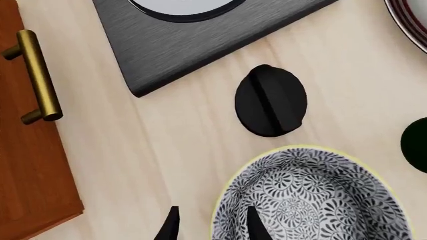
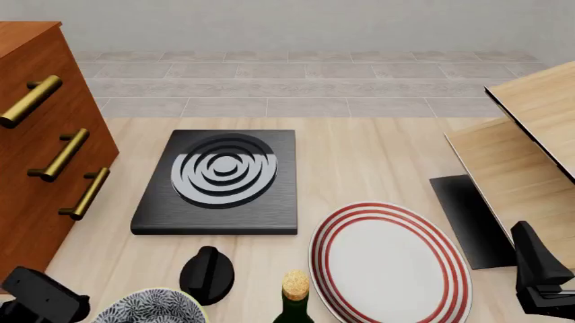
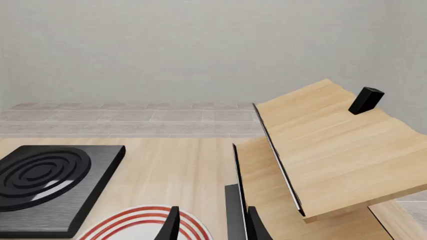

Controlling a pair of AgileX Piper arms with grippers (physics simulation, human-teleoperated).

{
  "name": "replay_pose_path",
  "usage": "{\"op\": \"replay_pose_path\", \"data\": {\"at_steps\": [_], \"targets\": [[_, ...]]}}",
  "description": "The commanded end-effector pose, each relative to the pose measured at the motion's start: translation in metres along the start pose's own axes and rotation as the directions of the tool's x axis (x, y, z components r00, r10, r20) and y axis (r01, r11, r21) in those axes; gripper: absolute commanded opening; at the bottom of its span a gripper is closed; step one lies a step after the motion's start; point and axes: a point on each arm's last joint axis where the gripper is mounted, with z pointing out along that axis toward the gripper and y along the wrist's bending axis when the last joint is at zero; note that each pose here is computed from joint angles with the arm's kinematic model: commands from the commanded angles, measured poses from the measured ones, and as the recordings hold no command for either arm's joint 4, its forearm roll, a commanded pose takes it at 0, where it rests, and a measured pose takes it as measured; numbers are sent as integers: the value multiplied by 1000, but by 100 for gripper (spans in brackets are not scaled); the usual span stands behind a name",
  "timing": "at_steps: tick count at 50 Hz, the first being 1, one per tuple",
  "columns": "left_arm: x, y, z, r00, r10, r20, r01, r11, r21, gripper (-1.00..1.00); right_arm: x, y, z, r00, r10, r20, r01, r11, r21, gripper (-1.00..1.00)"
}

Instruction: Put the bowl on the top of the cabinet.

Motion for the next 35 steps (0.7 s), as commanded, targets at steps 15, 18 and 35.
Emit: {"op": "replay_pose_path", "data": {"at_steps": [15,18,35], "targets": [[3,-1,6,999,42,-6,-42,999,3,100,0,0,0,1000,0,0,0,1000,0,100],[4,-1,8,999,42,-8,-42,999,3,100,0,0,0,1000,0,0,0,1000,0,100],[-8,3,-7,996,27,90,-24,999,-35,-100,0,0,0,1000,0,0,0,1000,0,100]]}}
